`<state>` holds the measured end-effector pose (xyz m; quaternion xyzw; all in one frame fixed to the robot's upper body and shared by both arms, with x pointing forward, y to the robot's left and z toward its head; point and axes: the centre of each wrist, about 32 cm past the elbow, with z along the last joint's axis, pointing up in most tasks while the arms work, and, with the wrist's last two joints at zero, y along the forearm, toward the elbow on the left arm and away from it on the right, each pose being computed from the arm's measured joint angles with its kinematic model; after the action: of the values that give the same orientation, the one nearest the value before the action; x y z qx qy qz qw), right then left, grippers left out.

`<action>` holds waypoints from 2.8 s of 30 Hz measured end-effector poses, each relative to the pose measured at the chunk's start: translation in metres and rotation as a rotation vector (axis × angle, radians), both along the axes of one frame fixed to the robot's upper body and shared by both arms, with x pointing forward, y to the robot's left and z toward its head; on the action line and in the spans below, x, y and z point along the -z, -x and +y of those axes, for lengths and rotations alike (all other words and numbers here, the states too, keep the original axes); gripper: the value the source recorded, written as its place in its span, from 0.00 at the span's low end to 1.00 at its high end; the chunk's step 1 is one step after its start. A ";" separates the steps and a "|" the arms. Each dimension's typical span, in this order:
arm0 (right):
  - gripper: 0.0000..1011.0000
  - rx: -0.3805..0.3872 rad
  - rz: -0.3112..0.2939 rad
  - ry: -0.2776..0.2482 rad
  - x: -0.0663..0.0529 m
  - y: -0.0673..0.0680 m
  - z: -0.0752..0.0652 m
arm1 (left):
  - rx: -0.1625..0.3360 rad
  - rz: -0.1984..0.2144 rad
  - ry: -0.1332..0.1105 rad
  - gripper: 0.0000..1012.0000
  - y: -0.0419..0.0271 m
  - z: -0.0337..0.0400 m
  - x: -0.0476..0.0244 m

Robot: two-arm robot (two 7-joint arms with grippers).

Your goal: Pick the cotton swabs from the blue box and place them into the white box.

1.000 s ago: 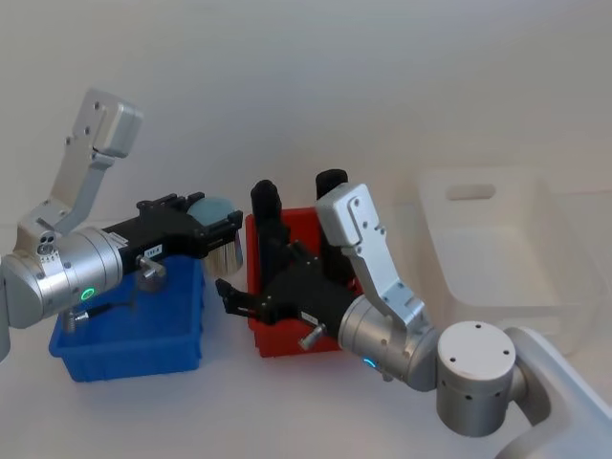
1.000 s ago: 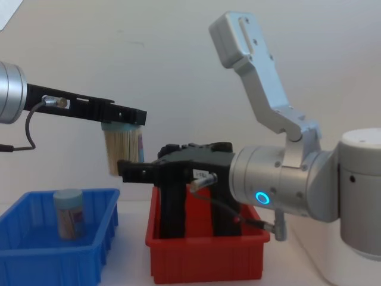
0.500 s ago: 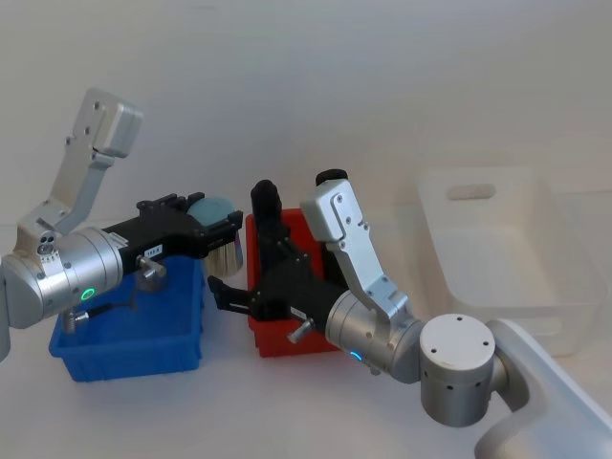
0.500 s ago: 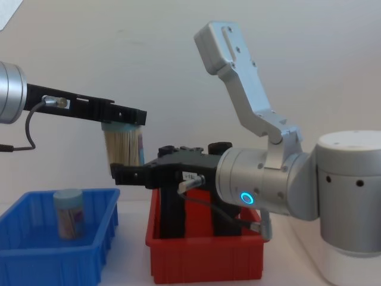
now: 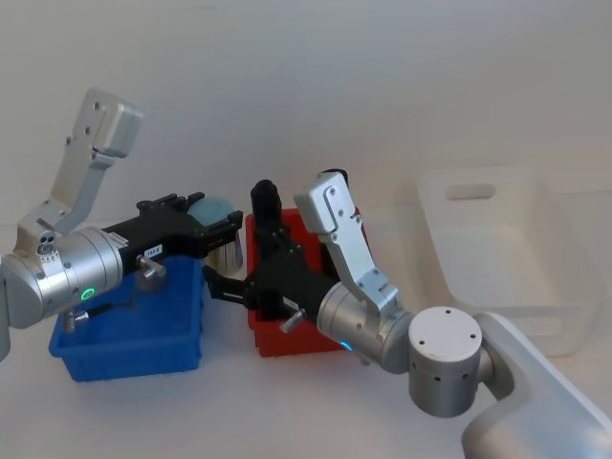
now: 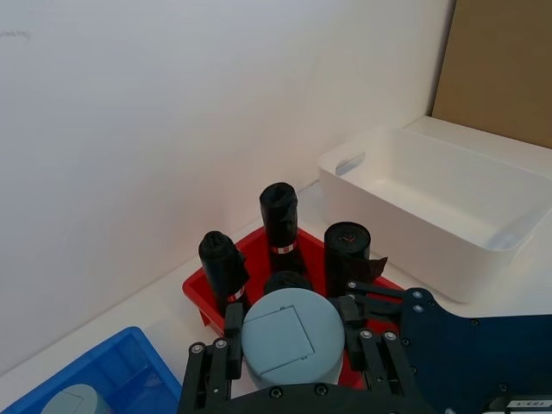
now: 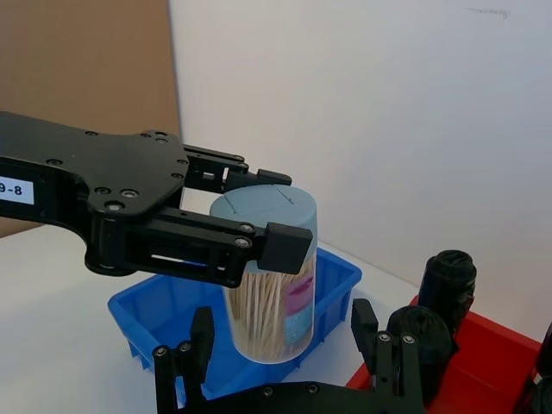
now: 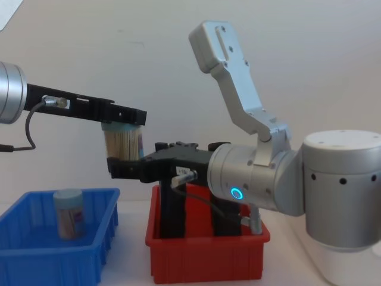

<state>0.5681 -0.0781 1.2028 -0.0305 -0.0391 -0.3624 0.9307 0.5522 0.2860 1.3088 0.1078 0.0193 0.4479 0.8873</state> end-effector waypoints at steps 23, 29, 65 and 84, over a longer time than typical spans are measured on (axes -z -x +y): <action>0.75 -0.021 0.022 -0.025 0.004 -0.012 0.011 | 0.000 0.000 0.000 0.66 0.0000 0.0000 0.0000; 0.63 -0.032 0.027 -0.036 0.005 -0.015 0.013 | -0.001 -0.001 -0.001 0.66 0.0000 0.0002 -0.0001; 0.63 -0.015 0.045 -0.051 0.010 -0.016 0.014 | 0.000 0.000 0.000 0.99 0.0000 0.0000 0.0000; 0.63 0.195 0.029 -0.042 0.009 0.002 0.014 | 0.000 0.000 0.000 0.99 0.0000 0.0000 0.0000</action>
<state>0.5658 -0.0646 1.1939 -0.0200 -0.0150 -0.4516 0.8919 0.5522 0.2861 1.3088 0.1079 0.0193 0.4479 0.8873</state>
